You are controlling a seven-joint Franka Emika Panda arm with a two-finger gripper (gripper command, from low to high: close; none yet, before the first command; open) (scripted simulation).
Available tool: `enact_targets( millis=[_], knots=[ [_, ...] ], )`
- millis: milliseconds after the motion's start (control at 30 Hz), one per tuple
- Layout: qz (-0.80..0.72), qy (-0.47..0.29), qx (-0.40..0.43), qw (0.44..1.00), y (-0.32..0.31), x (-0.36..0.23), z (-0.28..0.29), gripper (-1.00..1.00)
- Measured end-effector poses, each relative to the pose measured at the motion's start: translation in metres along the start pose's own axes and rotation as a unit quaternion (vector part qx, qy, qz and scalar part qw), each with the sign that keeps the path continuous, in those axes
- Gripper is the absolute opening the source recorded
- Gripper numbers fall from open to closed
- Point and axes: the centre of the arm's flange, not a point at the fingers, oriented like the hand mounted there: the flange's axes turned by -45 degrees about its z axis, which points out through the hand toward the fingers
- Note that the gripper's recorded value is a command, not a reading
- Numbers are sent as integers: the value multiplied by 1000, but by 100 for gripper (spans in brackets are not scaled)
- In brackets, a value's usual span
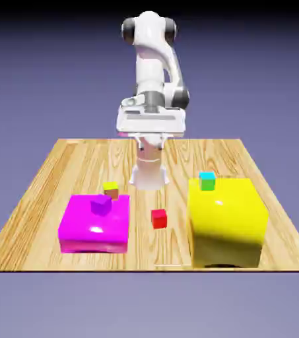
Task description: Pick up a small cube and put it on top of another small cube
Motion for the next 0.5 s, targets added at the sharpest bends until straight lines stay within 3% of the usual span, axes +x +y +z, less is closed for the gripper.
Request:
enact_targets(
  millis=[233, 500],
  knots=[
    [-300, 20, -77, 951, -33, 87, -18, 0],
    [-586, 3, -184, 789, -73, 169, -36, 0]
  ],
)
